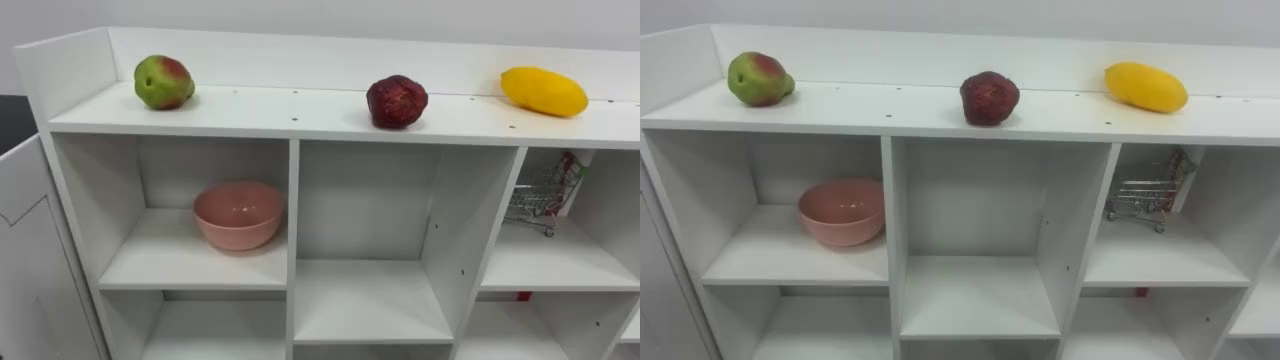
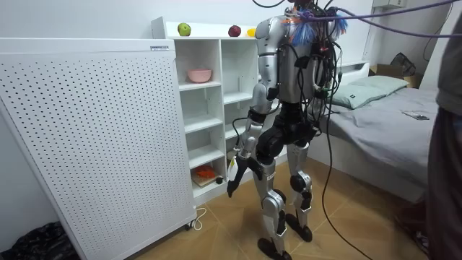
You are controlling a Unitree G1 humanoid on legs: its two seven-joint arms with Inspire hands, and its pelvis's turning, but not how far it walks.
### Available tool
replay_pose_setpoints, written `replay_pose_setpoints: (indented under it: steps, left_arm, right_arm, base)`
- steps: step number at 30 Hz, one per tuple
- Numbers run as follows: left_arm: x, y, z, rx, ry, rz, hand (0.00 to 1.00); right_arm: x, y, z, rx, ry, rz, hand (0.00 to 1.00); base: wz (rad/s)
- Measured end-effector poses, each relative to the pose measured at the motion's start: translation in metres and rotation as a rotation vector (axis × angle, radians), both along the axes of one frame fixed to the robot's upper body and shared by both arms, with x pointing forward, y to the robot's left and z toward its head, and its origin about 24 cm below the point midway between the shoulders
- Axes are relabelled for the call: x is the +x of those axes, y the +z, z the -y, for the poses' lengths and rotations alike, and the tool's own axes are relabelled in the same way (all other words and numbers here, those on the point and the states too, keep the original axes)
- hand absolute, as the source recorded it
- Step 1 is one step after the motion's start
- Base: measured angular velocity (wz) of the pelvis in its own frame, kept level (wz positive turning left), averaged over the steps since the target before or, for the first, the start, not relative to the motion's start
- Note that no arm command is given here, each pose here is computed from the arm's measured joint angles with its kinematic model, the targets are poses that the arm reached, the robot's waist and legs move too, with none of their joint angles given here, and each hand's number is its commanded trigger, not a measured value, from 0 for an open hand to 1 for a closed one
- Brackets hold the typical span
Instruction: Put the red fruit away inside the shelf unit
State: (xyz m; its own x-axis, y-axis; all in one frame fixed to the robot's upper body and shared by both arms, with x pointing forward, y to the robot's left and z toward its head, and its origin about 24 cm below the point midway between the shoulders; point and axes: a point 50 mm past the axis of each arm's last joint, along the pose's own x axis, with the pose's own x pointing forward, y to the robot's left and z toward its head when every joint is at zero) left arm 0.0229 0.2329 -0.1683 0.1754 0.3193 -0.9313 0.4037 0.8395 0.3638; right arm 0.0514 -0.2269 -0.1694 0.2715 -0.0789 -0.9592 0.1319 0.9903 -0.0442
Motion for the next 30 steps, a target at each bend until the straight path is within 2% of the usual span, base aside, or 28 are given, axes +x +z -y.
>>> replay_pose_setpoints:
  steps: [15, 24, 30]
  left_arm:
    - [0.002, 0.000, 0.002, -0.006, -0.020, 0.005, 0.00]
    - [0.005, 0.000, 0.003, -0.022, -0.020, 0.046, 0.00]
    - [0.013, 0.001, 0.003, -0.017, -0.031, 0.101, 0.00]
  right_arm:
    - [0.000, 0.000, -0.001, -0.007, -0.028, 0.001, 0.00]
    - [0.013, 0.003, 0.005, -0.051, -0.163, 0.048, 0.00]
    - [0.103, 0.049, 0.015, -0.151, -0.195, 0.481, 0.00]
  base:
    - [0.00]
    - [0.00]
    - [-0.06]
